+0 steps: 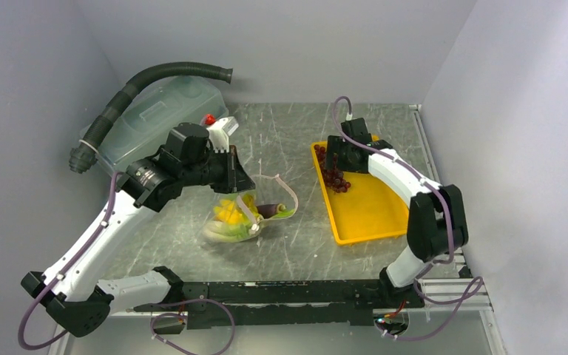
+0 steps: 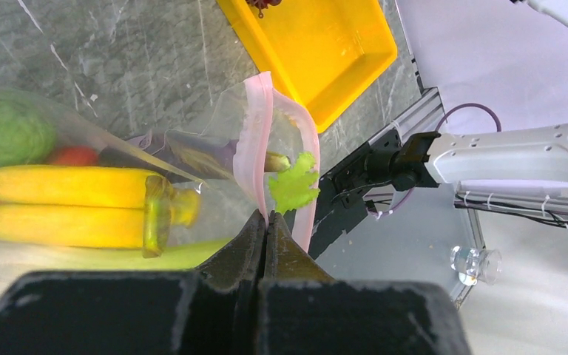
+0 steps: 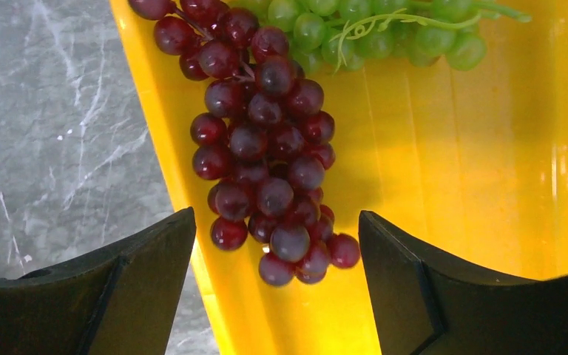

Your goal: Place the food in the zip-top bag and seal the zipper

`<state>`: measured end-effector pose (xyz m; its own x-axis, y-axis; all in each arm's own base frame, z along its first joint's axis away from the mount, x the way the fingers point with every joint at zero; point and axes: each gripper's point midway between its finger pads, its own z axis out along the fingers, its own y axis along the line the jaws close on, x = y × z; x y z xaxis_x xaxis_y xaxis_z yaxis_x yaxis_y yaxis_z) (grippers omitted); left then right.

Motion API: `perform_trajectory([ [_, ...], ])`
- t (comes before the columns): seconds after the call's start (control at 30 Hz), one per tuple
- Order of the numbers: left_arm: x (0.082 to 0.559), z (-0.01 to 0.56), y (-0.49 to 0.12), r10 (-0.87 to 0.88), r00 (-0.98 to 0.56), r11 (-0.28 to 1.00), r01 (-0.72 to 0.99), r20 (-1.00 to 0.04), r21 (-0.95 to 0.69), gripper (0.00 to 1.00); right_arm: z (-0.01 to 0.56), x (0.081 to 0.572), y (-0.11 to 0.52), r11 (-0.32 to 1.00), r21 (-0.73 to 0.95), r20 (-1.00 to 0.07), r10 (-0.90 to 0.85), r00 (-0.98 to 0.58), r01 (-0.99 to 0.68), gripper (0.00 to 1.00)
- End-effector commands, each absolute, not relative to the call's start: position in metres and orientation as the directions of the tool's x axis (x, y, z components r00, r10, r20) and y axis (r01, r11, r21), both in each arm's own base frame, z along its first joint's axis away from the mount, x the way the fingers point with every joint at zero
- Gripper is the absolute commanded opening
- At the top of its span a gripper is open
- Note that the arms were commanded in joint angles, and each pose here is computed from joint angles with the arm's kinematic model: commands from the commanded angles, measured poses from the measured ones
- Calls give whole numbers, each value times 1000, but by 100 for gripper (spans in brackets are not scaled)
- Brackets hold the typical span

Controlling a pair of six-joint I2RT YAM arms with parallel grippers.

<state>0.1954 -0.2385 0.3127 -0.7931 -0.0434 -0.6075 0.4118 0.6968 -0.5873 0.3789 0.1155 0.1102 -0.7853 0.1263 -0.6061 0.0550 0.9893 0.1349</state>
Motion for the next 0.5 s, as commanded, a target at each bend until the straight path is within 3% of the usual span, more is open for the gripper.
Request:
perform_trajectory([
  [0.0,194,326,-232,-56,-752,689,446,-657,-570,0,122,409,128,975,215,-632,182,-754,55,84],
  [0.47,193,324,-230,-58,-755,693,440,-654,-570,0,62,424,130,984,168,-533,144,-834,63,70],
])
